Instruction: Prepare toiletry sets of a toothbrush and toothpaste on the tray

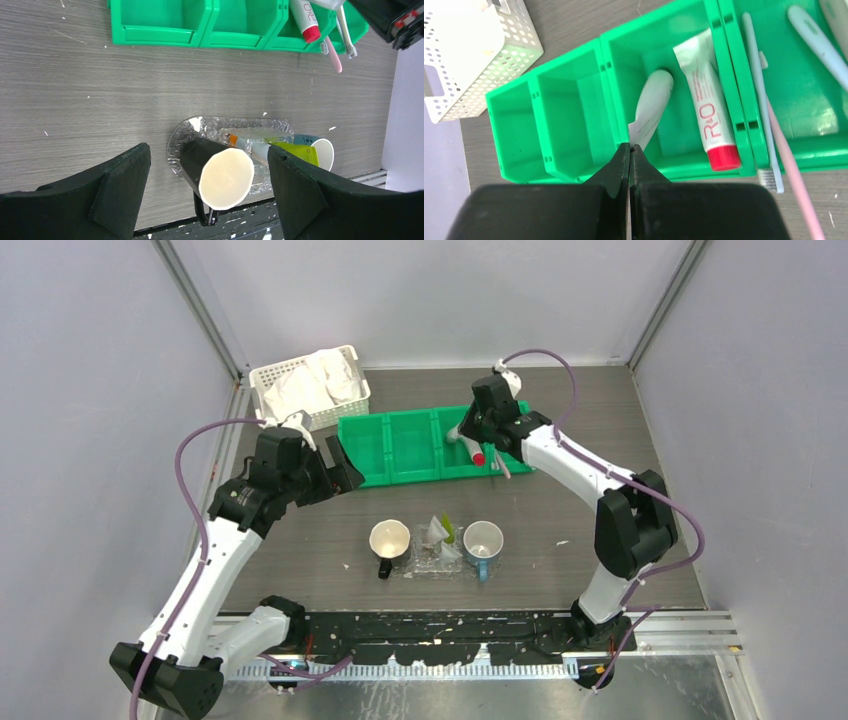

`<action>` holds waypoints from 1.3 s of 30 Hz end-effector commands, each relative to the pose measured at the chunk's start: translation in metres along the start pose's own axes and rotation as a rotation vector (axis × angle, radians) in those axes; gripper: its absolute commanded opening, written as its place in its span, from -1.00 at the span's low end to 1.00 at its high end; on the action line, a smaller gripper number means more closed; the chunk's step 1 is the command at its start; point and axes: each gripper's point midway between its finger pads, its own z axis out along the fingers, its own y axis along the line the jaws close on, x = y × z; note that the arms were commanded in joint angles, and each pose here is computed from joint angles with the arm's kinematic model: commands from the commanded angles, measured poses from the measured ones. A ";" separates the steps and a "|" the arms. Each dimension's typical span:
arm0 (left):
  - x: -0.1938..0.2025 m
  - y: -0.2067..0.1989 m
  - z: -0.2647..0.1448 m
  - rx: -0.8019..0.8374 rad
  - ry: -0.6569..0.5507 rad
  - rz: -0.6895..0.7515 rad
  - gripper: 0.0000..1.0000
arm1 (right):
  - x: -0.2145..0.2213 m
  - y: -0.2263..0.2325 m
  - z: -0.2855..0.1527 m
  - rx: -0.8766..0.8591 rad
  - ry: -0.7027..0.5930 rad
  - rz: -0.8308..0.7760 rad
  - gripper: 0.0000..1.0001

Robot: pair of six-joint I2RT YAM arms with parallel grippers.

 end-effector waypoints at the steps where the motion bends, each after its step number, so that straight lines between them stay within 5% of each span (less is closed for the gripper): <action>1: -0.006 -0.005 -0.003 0.034 -0.031 0.009 0.75 | -0.017 0.003 0.006 0.013 0.008 -0.071 -0.98; 14: -0.010 -0.001 -0.008 0.030 -0.044 0.010 0.75 | -0.017 0.006 0.023 0.035 0.061 -0.104 -0.98; 39: -0.016 0.011 -0.004 0.008 -0.040 0.002 0.75 | -0.036 0.030 0.052 0.012 0.027 -0.092 -0.63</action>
